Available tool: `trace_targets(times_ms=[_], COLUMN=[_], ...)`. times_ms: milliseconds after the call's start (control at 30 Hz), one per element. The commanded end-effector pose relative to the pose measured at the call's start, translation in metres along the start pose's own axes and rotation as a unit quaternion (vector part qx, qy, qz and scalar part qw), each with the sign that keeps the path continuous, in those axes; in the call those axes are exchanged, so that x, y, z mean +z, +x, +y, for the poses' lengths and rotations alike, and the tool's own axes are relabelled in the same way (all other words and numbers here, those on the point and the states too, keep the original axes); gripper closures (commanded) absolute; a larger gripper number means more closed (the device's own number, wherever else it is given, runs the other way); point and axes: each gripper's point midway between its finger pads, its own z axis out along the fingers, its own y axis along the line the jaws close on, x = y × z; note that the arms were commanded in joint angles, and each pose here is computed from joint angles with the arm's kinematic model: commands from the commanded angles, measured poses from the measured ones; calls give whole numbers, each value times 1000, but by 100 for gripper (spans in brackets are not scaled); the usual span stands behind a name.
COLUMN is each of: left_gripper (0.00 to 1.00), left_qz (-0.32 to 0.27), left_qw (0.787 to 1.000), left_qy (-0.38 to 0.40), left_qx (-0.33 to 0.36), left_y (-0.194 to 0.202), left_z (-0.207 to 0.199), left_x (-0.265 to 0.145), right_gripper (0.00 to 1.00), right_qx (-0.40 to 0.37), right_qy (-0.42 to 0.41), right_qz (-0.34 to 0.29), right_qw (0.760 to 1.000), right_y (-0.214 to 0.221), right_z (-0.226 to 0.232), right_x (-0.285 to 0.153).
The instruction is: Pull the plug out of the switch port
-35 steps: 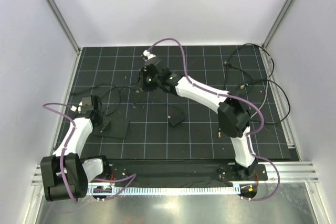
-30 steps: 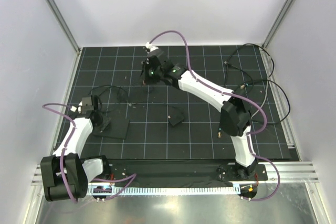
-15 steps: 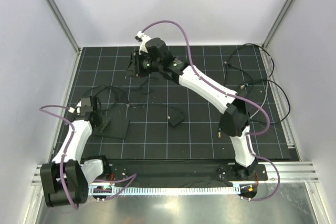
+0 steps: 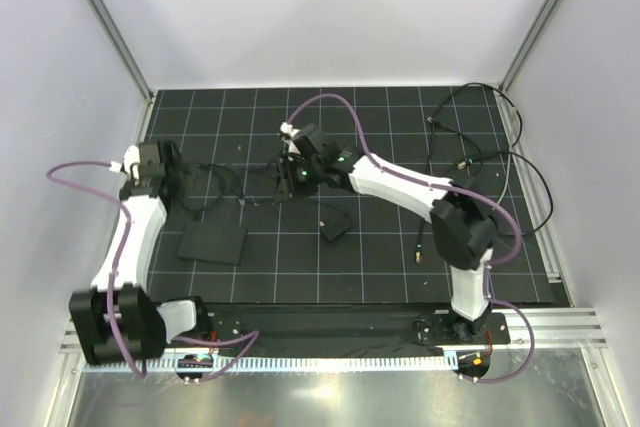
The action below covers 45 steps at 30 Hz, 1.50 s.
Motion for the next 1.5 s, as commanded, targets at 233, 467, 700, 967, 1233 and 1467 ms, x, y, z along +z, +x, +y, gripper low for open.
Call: trace_targets(times_ms=[233, 467, 700, 967, 1233, 1467], left_gripper=[34, 35, 41, 43, 58, 77], left_qz=[-45, -27, -12, 11, 8, 1], left_qw=[988, 978, 961, 951, 946, 945], left_qy=[-94, -164, -236, -277, -290, -298], left_qx=[-117, -126, -141, -136, -141, -135], left_y=[-46, -41, -32, -14, -9, -9], left_z=[-52, -70, -67, -60, -54, -51], left_x=[82, 129, 152, 173, 182, 187], right_gripper=[60, 60, 60, 61, 61, 61], right_qx=[-44, -54, -53, -52, -47, -45], right_qy=[-14, 28, 55, 60, 58, 61], right_qz=[-76, -90, -95, -96, -99, -101], right_qw=[996, 994, 993, 992, 992, 992], right_y=[9, 25, 32, 33, 31, 29], right_z=[14, -9, -27, -30, -30, -30], right_x=[-94, -112, -115, -116, -115, -115])
